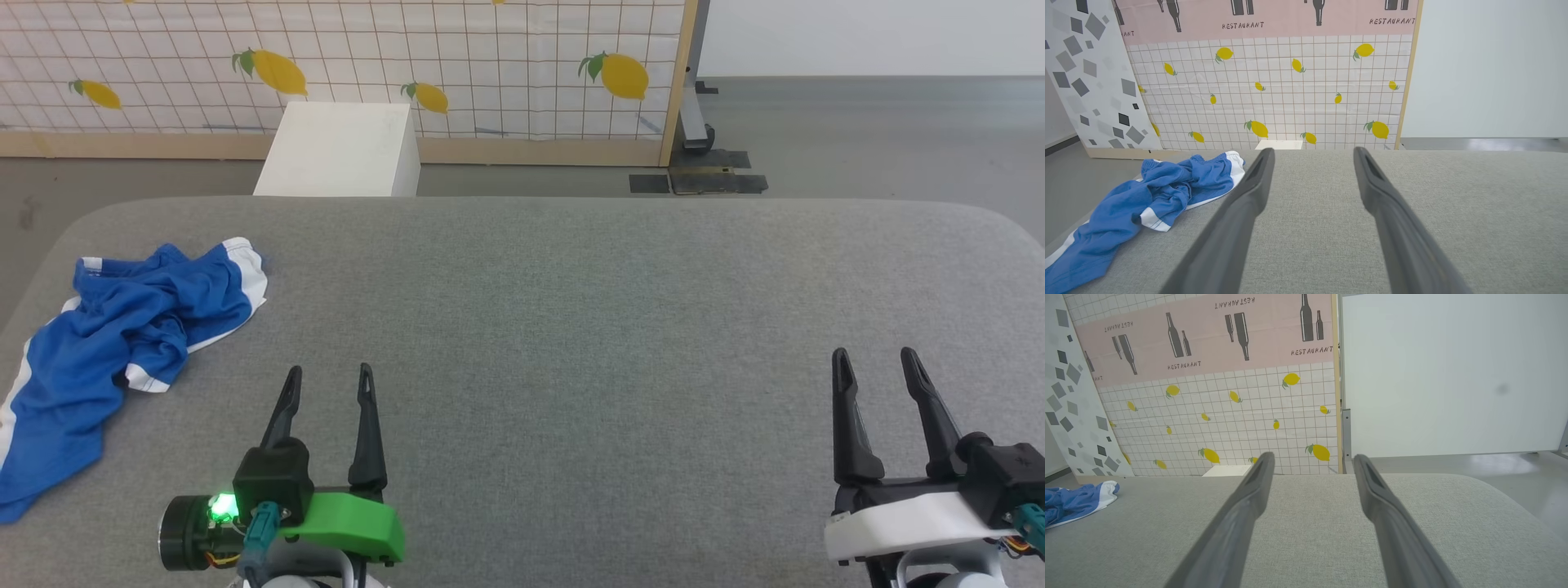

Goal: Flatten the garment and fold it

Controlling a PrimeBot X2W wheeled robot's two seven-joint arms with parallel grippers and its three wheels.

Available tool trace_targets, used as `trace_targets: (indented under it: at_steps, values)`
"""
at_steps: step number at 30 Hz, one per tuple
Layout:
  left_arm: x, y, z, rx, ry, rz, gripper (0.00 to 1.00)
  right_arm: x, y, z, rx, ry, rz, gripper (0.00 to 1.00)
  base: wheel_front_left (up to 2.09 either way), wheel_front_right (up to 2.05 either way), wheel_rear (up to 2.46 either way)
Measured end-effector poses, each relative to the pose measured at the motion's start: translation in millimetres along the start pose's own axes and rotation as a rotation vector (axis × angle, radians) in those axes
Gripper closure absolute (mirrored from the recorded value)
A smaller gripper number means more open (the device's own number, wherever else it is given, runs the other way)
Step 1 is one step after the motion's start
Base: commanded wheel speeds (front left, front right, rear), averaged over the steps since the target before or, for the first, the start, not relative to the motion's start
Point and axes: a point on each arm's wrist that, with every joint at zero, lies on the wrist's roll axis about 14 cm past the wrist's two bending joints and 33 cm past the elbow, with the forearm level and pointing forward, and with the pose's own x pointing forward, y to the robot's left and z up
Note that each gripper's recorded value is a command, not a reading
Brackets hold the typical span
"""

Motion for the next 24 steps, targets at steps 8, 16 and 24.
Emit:
trace_targets:
  at_steps: [8, 16, 24]
  values:
    - [-2.1, -0.7, -6.2, -0.01, 0.011, -0.015, 0.0, -0.4, -1.2, 1.4, -0.001, -0.013, -0.003, 0.0, 0.0, 0.0, 0.0]
    - [-3.3, 1.7, -7.7, -0.003, 0.008, -0.002, 0.0, -0.3, -2.7, 0.7, -0.002, -0.019, -0.007, 0.0, 0.0, 0.0, 0.0]
    - [-3.7, 2.2, -7.0, -0.001, -0.004, 0.004, 0.0, -1.1, -3.1, -0.4, -0.002, -0.026, -0.008, 0.0, 0.0, 0.0, 0.0]
